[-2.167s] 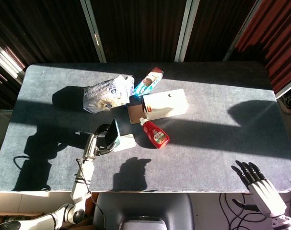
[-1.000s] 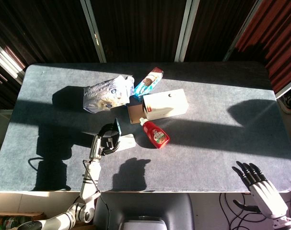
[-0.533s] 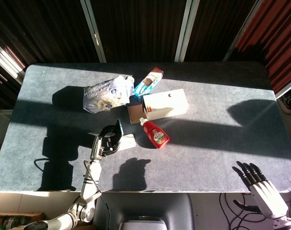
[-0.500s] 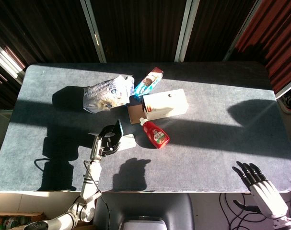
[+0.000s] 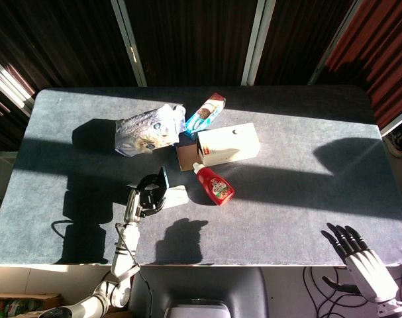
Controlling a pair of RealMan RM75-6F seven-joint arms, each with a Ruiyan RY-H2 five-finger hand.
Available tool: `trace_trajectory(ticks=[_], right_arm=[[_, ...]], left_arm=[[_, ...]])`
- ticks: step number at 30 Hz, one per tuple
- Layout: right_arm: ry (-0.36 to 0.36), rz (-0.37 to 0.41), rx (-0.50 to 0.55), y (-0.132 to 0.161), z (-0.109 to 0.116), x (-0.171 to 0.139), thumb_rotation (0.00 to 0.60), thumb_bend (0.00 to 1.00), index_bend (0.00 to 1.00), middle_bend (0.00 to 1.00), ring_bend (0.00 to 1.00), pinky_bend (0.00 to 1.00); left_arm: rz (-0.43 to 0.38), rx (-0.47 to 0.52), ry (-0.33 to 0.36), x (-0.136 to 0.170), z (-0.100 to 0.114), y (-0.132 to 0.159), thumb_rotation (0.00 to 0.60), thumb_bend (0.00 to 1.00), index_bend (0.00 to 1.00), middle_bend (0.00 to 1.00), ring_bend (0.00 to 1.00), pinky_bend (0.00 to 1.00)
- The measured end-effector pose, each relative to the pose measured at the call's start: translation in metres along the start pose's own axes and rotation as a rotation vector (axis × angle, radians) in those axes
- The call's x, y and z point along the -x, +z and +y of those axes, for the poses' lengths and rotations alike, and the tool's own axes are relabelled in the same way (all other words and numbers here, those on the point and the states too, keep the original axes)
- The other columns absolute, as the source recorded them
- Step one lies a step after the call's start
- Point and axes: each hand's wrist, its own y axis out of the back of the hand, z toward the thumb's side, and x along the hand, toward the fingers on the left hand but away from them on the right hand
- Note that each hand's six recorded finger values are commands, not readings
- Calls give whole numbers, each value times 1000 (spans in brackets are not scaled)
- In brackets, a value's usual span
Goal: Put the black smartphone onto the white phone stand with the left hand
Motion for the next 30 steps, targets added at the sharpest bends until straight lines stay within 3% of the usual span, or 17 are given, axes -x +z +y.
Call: trace_trajectory(ticks=[4,6,9,15,19,26,30], right_arm=[[1,1,0,0,0,0,600,321,0,0,0,0],[0,1,1,0,0,-1,600,320,0,0,0,0],[-1,1,2,0,1,-1,600,320,0,0,0,0],[1,0,0,-1,0,-1,600,320,0,0,0,0],[3,1,-1,0,0,0,600,321,0,0,0,0],[4,2,0,1,0,0,600,321,0,0,0,0],[4,1,0,0,0,-1,600,321,0,0,0,0]], left_arm=[[11,-2,-4,1,-1,-3,600,450,878,1000,652,201],[16,-5,-12,1,-2,-5,600,434,822,992,607,191],[17,-13,-22,1,-4,-5,600,383,688,903,497,154],[19,-6,-30,0,-5,-6,600,363,579,767,388,118],[26,3,-37,0,-5,-7,600,345,396,622,285,89],[52,0,-56,0,-7,-11,600,316,73,269,73,35],[51,-3,-50,0,-6,-11,600,310,2,129,7,21]])
